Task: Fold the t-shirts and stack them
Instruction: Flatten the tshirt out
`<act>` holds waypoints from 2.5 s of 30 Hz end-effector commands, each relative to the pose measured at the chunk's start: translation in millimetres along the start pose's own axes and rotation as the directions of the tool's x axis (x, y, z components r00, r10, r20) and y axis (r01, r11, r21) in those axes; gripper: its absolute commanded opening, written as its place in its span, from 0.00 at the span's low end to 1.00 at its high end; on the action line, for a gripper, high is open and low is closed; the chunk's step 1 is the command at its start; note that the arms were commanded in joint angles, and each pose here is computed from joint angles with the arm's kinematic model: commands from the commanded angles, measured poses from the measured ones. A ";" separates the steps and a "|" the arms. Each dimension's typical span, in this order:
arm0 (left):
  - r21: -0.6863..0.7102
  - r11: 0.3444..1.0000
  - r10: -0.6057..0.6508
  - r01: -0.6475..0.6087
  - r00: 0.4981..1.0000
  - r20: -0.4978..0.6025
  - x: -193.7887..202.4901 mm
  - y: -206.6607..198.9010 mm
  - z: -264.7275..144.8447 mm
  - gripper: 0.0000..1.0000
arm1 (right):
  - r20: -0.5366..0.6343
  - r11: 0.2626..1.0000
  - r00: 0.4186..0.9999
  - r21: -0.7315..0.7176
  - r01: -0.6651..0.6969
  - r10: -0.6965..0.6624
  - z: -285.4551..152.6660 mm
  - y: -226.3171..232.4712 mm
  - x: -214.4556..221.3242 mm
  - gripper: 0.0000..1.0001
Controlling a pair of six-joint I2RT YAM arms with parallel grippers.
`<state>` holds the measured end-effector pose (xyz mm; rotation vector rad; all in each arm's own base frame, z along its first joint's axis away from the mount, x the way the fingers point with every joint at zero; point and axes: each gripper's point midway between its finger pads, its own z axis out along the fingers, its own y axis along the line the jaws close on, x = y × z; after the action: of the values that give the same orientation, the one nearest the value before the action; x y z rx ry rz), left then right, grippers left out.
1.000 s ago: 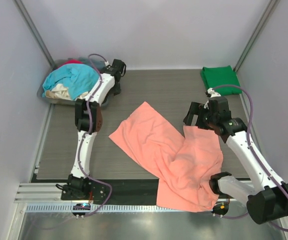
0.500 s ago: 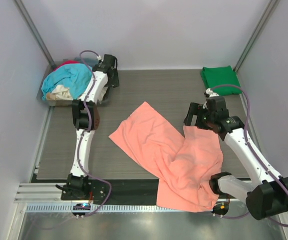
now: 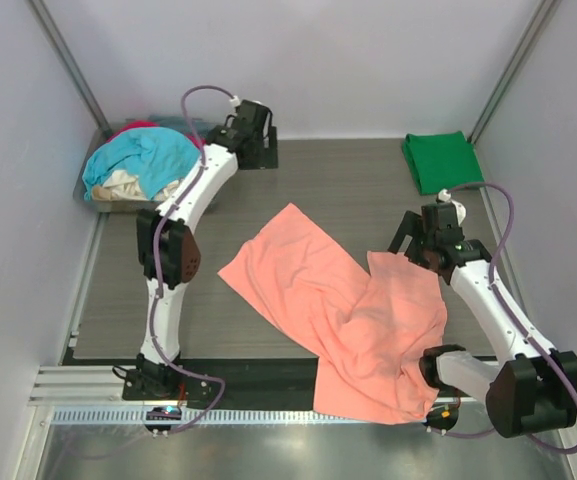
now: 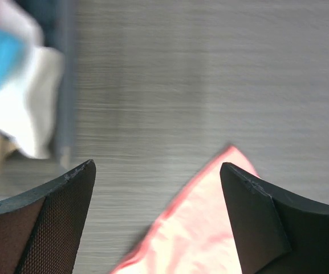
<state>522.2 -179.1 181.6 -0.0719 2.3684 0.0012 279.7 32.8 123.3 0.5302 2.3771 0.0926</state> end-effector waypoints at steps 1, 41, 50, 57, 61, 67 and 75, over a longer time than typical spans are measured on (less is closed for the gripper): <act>0.083 0.996 0.040 -0.034 0.997 -0.068 31.4 -38.2 15.9 0.89 | 0.061 0.996 0.994 -0.017 -0.088 0.088 -5.9 -2.4 -10.6 1.00; 0.259 0.964 0.129 -0.061 0.959 -0.252 139.0 -118.1 83.7 0.00 | 0.049 0.894 0.914 0.192 -0.405 0.403 58.0 -97.2 18.1 0.94; 0.250 0.968 0.065 -0.003 0.968 -0.242 136.1 -100.8 55.0 0.00 | -0.006 0.895 0.918 0.226 -0.385 0.396 99.2 -98.9 15.9 0.84; 0.236 0.971 0.012 0.048 0.969 -0.245 136.0 -81.4 47.5 0.00 | -0.085 0.923 0.923 0.128 -0.363 0.375 116.1 -71.2 25.8 0.33; 0.224 0.970 -0.043 0.096 0.973 -0.228 120.4 -68.1 36.2 0.00 | -0.085 0.942 0.938 0.037 -0.334 0.336 110.0 -45.2 11.4 0.01; 0.191 0.974 -0.085 0.120 0.980 -0.182 96.1 -45.3 2.2 0.00 | 0.069 0.956 0.953 -0.049 -0.291 0.294 64.9 -25.9 -64.0 0.01; 0.186 0.972 -0.151 0.145 0.988 0.016 36.0 -6.9 -103.7 0.00 | 0.343 0.961 0.902 -0.178 -0.211 0.262 -68.8 3.2 -173.6 0.01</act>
<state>439.0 -209.1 177.1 -0.1178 2.4238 -0.3006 366.8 -27.0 213.7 0.7785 2.0362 0.2510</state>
